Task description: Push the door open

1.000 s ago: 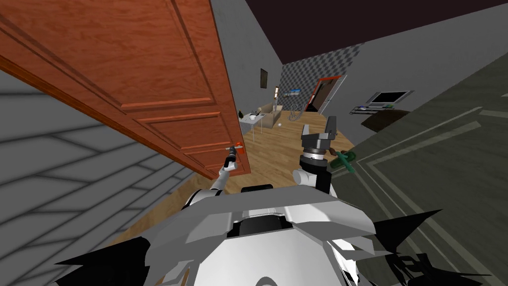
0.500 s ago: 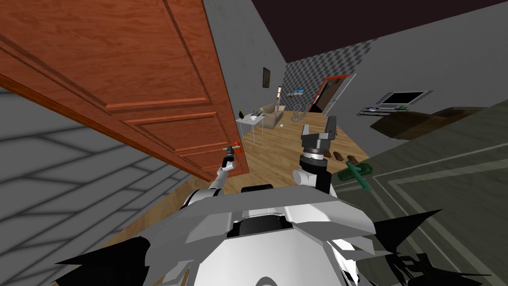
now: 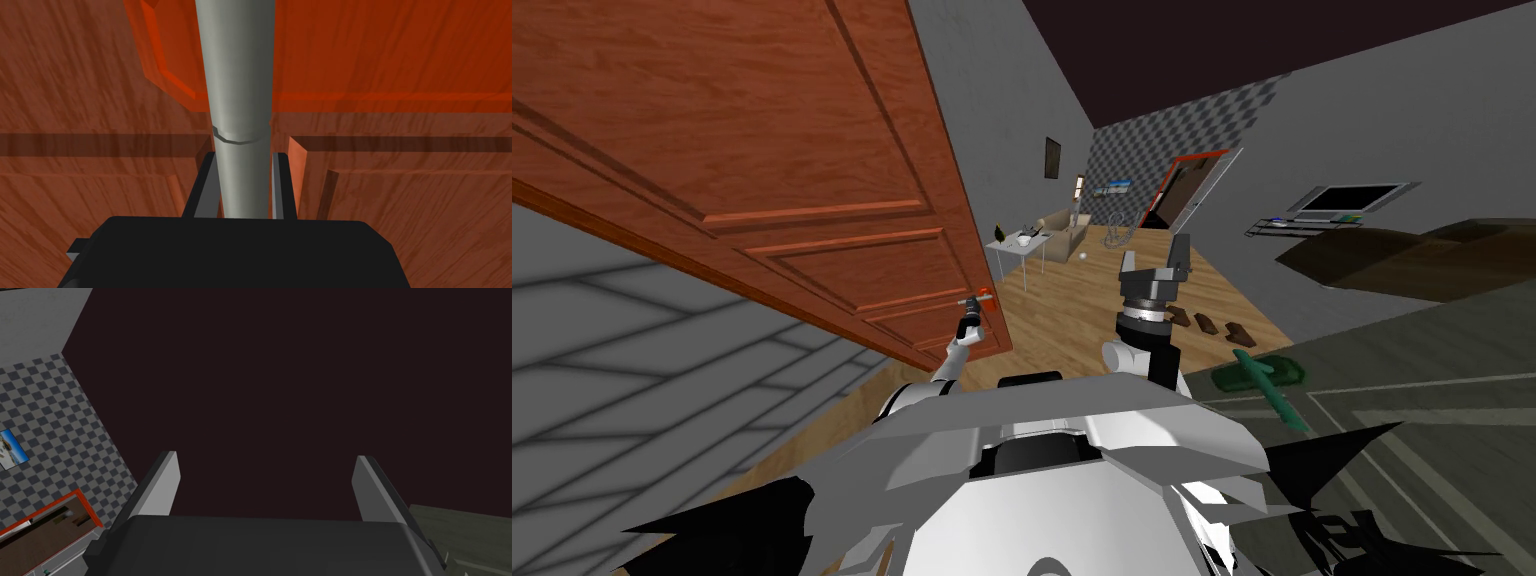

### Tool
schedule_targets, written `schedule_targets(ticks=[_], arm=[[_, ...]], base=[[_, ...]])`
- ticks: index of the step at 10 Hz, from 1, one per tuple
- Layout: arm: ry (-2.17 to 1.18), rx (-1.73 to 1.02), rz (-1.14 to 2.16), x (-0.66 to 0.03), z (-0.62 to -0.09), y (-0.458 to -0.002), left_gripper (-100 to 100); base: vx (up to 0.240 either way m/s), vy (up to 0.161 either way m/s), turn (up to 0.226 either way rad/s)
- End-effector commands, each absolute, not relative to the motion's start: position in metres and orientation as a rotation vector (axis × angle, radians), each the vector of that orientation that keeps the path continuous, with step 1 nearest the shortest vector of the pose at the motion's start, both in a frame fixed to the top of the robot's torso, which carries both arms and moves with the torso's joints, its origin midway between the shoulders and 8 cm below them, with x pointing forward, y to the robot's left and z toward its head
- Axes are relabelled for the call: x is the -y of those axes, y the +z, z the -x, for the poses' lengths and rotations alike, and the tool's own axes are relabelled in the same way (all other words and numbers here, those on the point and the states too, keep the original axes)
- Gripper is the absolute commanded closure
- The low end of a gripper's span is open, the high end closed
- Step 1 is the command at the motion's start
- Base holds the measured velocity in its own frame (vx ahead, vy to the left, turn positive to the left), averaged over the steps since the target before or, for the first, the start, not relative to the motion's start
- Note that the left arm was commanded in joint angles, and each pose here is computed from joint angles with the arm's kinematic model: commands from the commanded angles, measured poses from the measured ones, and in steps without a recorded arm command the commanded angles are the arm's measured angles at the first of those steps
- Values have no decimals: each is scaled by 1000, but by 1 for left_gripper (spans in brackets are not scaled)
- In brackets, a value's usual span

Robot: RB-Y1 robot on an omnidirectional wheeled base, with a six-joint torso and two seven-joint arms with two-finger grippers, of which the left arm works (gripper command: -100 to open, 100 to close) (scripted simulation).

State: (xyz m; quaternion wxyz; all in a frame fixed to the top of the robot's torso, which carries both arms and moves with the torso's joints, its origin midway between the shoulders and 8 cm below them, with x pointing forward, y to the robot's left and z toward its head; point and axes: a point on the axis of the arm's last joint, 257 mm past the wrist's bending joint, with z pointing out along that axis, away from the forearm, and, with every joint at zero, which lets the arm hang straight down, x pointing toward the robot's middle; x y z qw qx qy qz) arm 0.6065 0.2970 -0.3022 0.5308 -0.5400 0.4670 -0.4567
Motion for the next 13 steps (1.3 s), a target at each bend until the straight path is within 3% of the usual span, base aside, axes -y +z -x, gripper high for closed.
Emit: schedule_targets(ticks=[1,13], arm=[[-1079,-1084,1286,-312,-608,-294,100],[-986,-992,1337,-380,-596,-295,100]], base=[[226,-95,76],[148,-73,53]])
